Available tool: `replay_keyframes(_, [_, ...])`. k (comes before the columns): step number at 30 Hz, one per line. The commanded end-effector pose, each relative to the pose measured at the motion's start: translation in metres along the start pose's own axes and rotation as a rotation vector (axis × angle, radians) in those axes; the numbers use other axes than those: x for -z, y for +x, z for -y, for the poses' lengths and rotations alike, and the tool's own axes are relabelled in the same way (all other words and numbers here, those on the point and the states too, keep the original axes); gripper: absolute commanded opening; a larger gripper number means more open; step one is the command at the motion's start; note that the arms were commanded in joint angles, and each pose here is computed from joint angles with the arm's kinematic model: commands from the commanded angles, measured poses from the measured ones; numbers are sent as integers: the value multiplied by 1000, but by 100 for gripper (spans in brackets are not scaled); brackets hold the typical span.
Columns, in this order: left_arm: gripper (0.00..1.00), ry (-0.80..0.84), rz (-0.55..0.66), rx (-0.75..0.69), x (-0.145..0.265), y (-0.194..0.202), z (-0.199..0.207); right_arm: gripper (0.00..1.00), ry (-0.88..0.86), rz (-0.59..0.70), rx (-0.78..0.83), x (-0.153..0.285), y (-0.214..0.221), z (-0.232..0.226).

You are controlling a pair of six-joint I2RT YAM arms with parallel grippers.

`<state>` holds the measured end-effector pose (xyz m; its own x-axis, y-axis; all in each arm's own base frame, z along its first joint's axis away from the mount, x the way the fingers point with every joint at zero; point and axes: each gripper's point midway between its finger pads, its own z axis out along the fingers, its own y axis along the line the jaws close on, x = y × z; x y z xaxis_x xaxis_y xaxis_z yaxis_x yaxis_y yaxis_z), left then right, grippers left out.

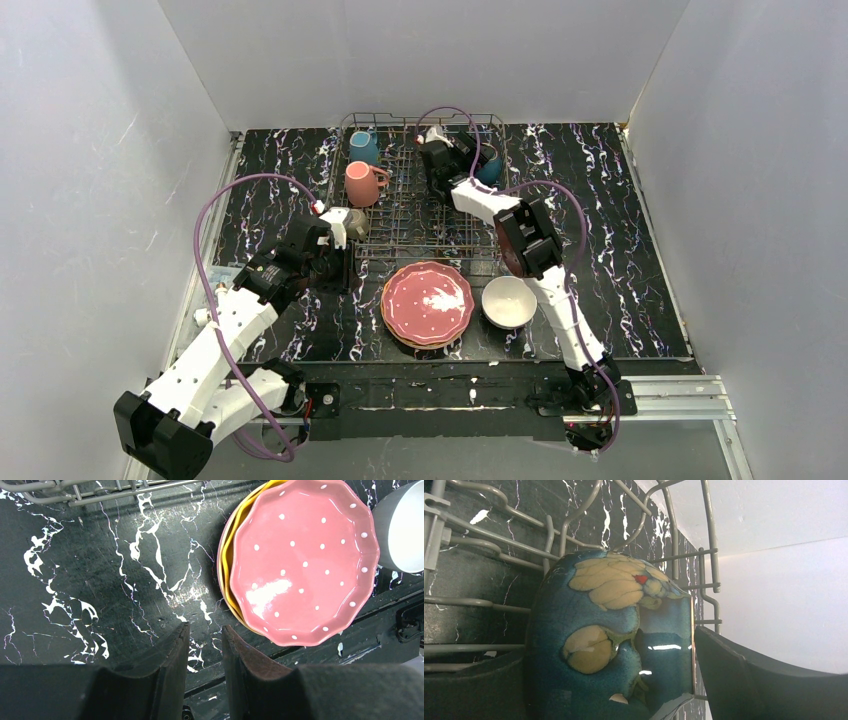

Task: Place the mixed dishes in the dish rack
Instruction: Turn the bowl upside down on the dish rack.

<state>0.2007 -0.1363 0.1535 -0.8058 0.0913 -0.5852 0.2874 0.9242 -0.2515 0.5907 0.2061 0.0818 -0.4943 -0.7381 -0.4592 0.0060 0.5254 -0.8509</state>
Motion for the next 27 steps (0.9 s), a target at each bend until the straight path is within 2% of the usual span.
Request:
replay_keyframes(1, [29, -1, 17, -16, 5, -2, 0, 98, 7, 32, -104, 11, -22, 33])
replay_keyframes(14, [29, 4, 12, -16, 4, -1, 1, 98, -18, 72, -124, 31, -33, 33])
replay_keyframes(27, [29, 10, 26, -17, 7, -2, 2, 98, -57, 72, -71, 47, -33, 27])
